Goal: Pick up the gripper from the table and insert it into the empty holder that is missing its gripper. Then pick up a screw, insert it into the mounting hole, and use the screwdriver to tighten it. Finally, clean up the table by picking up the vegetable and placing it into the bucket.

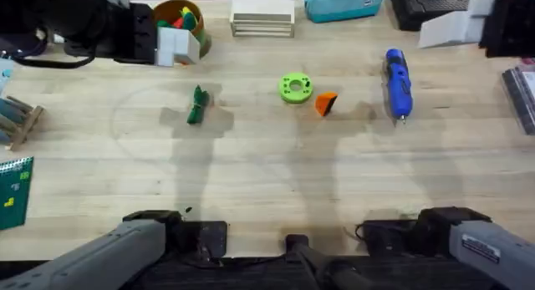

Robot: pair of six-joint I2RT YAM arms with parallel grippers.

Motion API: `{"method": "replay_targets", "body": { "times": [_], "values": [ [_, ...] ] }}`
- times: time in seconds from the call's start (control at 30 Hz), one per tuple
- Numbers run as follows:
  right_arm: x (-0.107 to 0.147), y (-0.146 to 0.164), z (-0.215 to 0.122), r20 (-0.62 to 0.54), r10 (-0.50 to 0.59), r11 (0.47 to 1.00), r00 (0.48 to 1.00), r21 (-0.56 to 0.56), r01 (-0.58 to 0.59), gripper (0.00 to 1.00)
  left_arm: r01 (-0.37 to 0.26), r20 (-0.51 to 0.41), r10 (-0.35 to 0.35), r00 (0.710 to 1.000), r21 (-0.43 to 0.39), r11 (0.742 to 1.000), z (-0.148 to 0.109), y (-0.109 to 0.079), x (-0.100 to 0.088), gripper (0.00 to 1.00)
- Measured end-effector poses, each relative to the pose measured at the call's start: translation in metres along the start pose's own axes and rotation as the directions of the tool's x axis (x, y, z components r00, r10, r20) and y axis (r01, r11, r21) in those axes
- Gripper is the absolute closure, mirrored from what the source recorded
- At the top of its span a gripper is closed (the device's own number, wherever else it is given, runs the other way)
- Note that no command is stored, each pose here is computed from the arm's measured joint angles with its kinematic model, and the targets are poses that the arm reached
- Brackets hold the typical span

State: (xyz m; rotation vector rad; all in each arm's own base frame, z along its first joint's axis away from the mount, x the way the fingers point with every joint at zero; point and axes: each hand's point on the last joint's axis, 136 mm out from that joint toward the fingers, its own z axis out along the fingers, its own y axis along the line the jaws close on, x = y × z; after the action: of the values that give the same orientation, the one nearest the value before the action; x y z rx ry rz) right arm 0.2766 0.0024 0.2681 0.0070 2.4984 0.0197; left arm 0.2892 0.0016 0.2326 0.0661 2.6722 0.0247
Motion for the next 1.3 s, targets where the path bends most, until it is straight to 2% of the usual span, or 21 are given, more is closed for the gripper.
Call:
{"method": "replay_targets", "body": {
  "times": [0.1, 0.2, 0.23, 0.27, 0.37, 0.47, 0.6, 0.97, 1.0, 1.17, 1.2, 1.3],
  "values": [
    [0.001, 0.0, 0.008, -0.028, 0.0, 1.0, 1.0, 0.0, 0.0, 0.057, -0.036, -0.031, 0.036, 0.999, 0.024, 0.999, 0.011, -0.004, 0.0, 0.015],
    [0.002, 0.0, 0.015, -0.053, 0.001, 1.0, 0.999, 0.001, -0.001, 0.057, -0.056, -0.093, 0.06, 0.994, 0.043, 0.998, 0.035, -0.006, 0.003, 0.015],
    [0.003, 0.0, 0.017, -0.06, 0.001, 1.0, 0.998, 0.001, -0.001, 0.057, -0.06, -0.119, 0.066, 0.991, 0.05, 0.997, 0.046, -0.007, 0.006, 0.014],
    [0.004, 0.0, 0.024, -0.082, 0.001, 1.0, 0.997, 0.001, -0.001, 0.057, -0.068, -0.194, 0.079, 0.978, 0.064, 0.996, 0.084, -0.008, 0.017, 0.015],
    [0.005, 0.0, 0.028, -0.099, 0.001, 1.0, 0.995, 0.001, -0.001, 0.057, -0.07, -0.25, 0.086, 0.964, 0.073, 0.995, 0.118, -0.009, 0.031, 0.015],
    [0.007, 0.0, 0.03, -0.111, 0.001, 1.0, 0.994, 0.001, -0.001, 0.055, -0.079, -0.288, 0.099, 0.953, 0.081, 0.994, 0.14, -0.01, 0.046, 0.015],
    [0.007, 0.0, 0.031, -0.114, 0.001, 1.0, 0.993, 0.001, -0.001, 0.057, -0.084, -0.334, 0.11, 0.936, 0.091, 0.992, 0.159, -0.011, 0.062, 0.015],
    [0.007, 0.0, 0.031, -0.114, 0.001, 1.0, 0.993, 0.001, -0.001, 0.057, -0.082, -0.377, 0.113, 0.919, 0.098, 0.992, 0.185, -0.009, 0.07, 0.014],
    [0.007, 0.0, 0.031, -0.114, 0.001, 1.0, 0.993, 0.001, -0.001, 0.057, -0.087, -0.371, 0.118, 0.921, 0.099, 0.991, 0.186, -0.009, 0.068, 0.09],
    [0.007, 0.0, 0.031, -0.114, 0.001, 1.0, 0.993, 0.001, -0.001, 0.057, -0.077, -0.362, 0.108, 0.926, 0.098, 0.992, 0.186, -0.007, 0.066, 0.887],
    [0.007, 0.0, 0.031, -0.114, 0.001, 1.0, 0.993, 0.001, -0.001, 0.057, -0.082, -0.361, 0.113, 0.926, 0.099, 0.992, 0.187, -0.007, 0.066, 0.965],
    [0.007, 0.0, 0.031, -0.114, 0.001, 1.0, 0.993, 0.001, -0.001, 0.057, -0.078, -0.362, 0.109, 0.926, 0.099, 0.992, 0.186, -0.006, 0.066, 0.993]
  ]
}}
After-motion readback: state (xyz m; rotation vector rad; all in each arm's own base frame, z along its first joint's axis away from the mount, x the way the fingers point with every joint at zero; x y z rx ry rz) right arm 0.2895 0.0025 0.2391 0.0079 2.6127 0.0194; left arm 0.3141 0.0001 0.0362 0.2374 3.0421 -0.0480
